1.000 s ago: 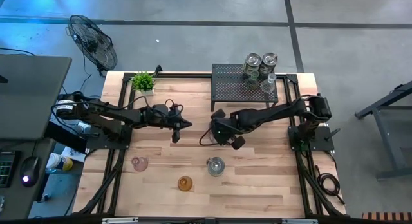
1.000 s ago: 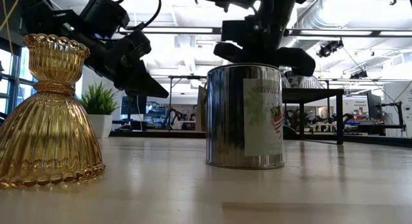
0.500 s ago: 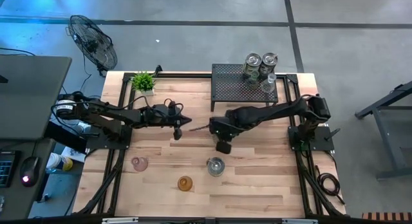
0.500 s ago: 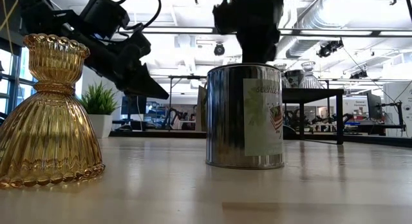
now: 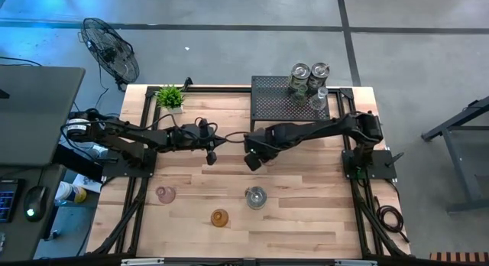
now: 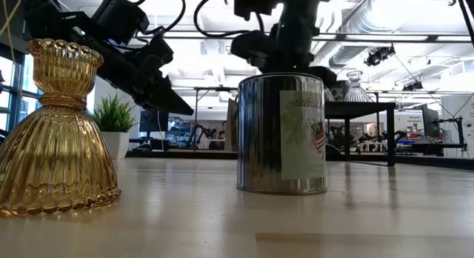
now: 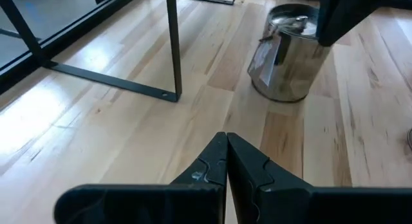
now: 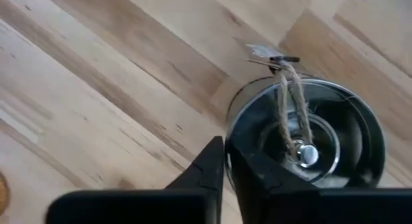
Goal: Pick & Place candle stick holders
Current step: Align the silver scented candle with the other silver scented candles on the shelf, then put the orange candle holder on the shelf
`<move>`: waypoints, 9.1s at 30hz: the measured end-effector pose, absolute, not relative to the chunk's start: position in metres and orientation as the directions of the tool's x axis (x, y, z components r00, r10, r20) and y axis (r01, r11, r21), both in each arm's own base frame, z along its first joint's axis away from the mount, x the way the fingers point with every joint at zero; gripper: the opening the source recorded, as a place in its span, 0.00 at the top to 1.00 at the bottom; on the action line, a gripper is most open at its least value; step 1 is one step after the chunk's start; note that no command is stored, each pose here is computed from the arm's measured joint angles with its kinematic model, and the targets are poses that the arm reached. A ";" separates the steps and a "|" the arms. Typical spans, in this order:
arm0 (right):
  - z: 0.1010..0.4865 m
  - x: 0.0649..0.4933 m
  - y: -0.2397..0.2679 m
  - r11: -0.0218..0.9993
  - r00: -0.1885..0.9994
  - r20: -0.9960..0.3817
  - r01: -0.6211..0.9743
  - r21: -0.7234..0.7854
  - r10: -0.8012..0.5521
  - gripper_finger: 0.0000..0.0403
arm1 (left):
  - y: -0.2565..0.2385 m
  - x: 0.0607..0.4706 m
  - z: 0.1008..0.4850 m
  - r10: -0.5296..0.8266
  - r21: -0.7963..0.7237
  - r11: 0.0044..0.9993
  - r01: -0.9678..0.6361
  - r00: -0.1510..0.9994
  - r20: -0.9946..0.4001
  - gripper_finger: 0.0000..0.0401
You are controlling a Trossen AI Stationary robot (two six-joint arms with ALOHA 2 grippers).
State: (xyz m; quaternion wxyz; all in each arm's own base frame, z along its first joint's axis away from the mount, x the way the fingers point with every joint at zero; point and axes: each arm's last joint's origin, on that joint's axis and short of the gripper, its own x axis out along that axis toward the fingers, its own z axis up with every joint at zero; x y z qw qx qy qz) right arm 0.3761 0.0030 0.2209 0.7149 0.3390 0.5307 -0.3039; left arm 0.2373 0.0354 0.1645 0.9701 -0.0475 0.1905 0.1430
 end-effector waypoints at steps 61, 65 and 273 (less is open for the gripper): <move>0.232 0.358 -0.062 0.872 0.124 -0.991 0.480 0.098 0.043 0.83 | 0.034 0.236 0.160 0.231 -0.025 0.963 -0.267 0.875 -0.427 1.00; 0.232 0.358 -0.062 0.880 0.121 -0.992 0.469 0.075 0.020 0.76 | 0.034 0.236 0.160 0.231 -0.025 0.963 -0.267 0.875 -0.427 1.00; 0.216 0.237 0.034 0.986 0.985 -0.079 0.151 -0.071 -0.156 1.00 | -0.193 0.245 0.214 -0.107 -0.091 0.994 0.059 0.695 -0.711 0.19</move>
